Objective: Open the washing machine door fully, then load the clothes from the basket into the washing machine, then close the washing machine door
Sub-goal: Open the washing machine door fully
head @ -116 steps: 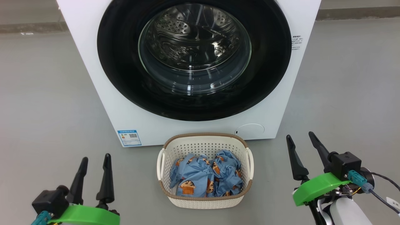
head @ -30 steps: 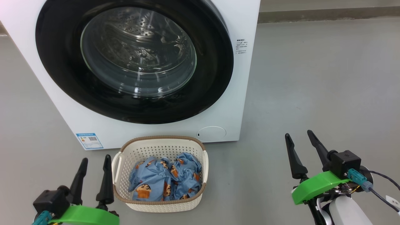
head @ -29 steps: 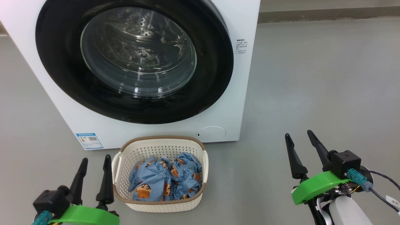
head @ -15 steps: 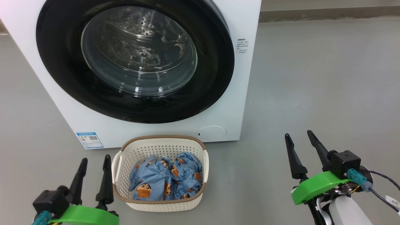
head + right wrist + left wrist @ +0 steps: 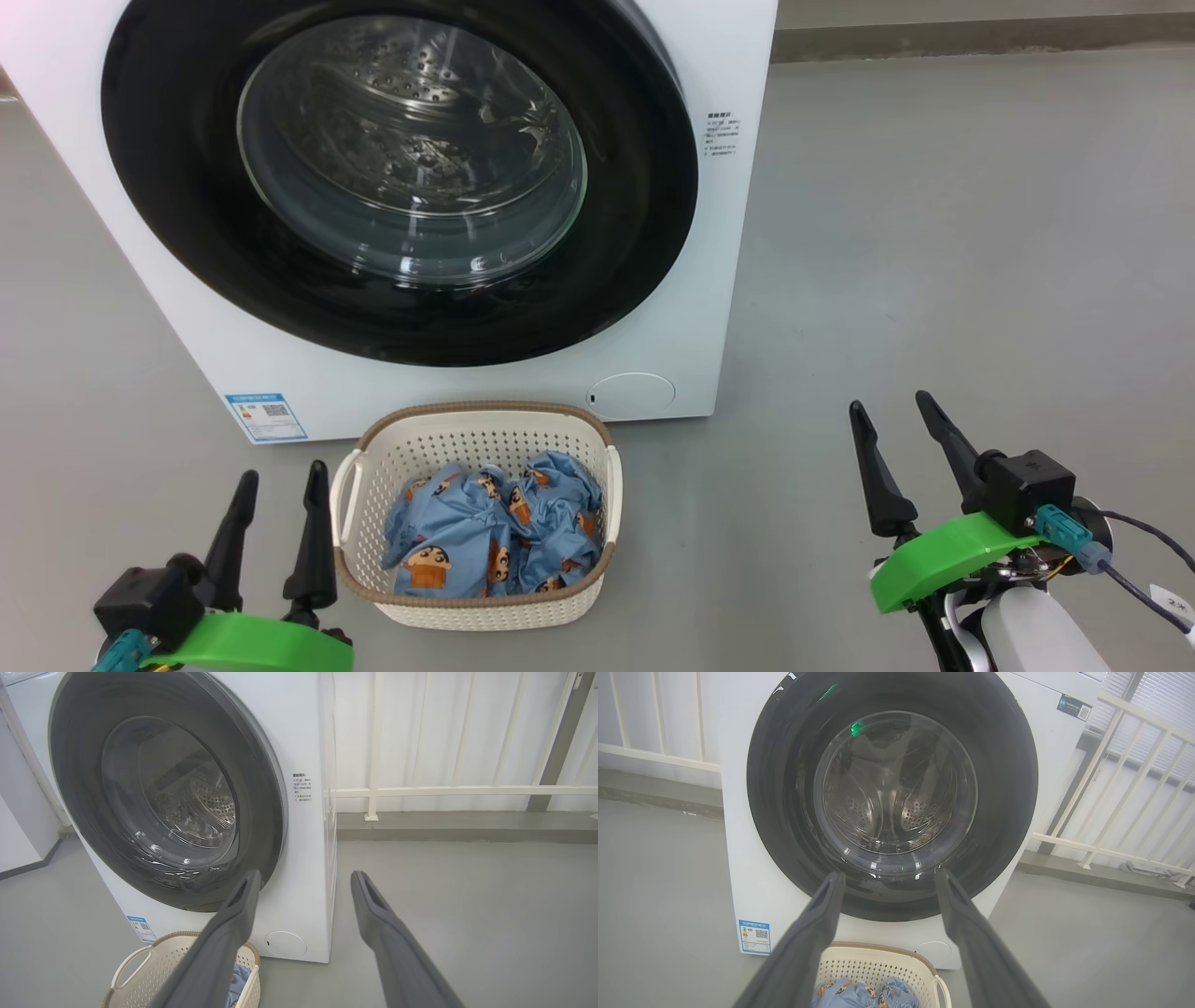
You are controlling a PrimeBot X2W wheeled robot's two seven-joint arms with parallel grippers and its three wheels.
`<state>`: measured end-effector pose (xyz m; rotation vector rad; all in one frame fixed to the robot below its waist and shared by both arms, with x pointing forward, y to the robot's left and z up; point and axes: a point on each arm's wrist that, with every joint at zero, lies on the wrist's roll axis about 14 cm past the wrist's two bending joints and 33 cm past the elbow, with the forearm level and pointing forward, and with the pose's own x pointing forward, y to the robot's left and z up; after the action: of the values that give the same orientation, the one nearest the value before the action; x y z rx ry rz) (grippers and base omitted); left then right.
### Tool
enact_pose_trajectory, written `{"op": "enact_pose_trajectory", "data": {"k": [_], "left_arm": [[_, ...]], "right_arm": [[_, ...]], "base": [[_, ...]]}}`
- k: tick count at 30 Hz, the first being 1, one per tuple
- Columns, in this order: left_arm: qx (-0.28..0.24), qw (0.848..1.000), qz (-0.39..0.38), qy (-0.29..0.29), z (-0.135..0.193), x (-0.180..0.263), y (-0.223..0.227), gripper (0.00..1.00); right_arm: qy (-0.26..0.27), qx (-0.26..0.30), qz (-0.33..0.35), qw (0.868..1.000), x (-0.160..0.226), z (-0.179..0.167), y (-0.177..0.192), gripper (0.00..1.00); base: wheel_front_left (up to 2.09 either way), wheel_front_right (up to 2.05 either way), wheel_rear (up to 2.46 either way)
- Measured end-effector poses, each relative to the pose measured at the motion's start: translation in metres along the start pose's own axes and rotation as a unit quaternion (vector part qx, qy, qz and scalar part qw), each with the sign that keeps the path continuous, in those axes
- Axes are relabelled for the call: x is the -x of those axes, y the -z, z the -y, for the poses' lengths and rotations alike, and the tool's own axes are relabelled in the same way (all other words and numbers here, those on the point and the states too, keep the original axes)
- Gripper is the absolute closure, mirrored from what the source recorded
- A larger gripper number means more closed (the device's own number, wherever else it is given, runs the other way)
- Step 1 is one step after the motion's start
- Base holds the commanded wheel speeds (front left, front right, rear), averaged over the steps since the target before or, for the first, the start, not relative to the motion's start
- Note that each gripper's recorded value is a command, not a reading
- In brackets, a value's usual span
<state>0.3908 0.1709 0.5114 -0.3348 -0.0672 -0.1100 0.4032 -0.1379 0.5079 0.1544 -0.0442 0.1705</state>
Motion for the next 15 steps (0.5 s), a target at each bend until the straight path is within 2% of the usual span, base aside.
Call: {"op": "enact_pose_trajectory", "data": {"k": [15], "left_arm": [[-0.003,1.0,-0.004,-0.003,-0.0029,0.0003,0.0022,0.0]], "right_arm": [[-0.002,-0.001,-0.007,1.0,-0.0016,-0.001,0.0052,0.0]], "base": [[0.0,0.0,0.0]]}}
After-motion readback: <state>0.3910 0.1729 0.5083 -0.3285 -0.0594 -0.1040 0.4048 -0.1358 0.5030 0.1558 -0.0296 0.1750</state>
